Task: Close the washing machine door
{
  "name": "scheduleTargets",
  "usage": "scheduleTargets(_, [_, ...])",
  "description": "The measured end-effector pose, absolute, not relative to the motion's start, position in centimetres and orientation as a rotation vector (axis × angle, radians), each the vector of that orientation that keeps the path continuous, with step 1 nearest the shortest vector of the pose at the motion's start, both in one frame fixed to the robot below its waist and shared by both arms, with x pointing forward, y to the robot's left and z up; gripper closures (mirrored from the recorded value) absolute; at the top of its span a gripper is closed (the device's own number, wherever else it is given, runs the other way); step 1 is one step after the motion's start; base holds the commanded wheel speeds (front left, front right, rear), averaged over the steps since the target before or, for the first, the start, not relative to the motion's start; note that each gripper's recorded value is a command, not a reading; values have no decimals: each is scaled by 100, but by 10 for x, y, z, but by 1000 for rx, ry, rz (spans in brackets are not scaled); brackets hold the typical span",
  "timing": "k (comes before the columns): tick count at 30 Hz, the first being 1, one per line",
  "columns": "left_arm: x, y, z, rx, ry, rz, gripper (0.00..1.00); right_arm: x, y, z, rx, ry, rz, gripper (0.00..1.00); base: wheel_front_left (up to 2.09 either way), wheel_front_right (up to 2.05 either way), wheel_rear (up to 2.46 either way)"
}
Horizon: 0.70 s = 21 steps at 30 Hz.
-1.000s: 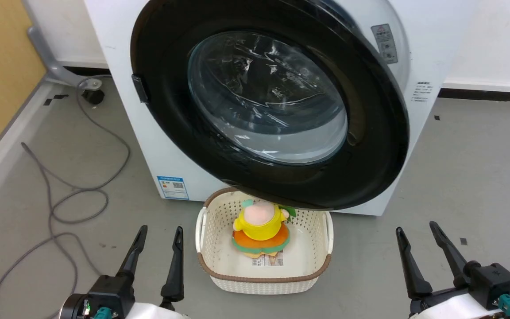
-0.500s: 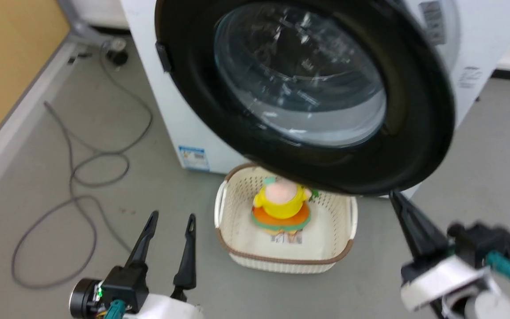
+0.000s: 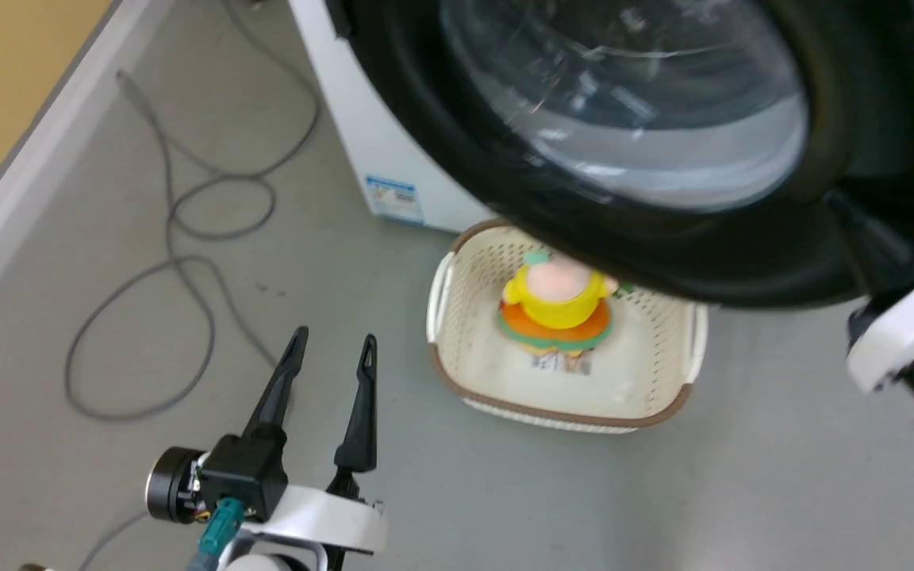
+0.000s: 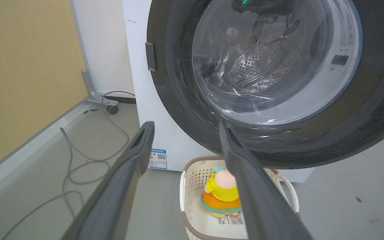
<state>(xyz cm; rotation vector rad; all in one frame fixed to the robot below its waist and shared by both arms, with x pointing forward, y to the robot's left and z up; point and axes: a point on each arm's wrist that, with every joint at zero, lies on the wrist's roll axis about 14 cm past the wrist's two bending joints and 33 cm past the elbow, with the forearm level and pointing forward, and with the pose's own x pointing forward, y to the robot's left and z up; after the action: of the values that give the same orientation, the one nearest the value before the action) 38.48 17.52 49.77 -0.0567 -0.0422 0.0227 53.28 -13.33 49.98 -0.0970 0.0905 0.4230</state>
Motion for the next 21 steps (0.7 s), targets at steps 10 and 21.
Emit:
scheduleTargets(10, [395, 185, 486, -49, -14, 54, 0, 597, -149, 491, -61, 152, 346, 100, 0, 0, 0])
scheduleTargets(21, [406, 191, 478, -48, -1, 73, 0, 644, -162, 484, 8, 189, 255, 100, 0, 0, 0])
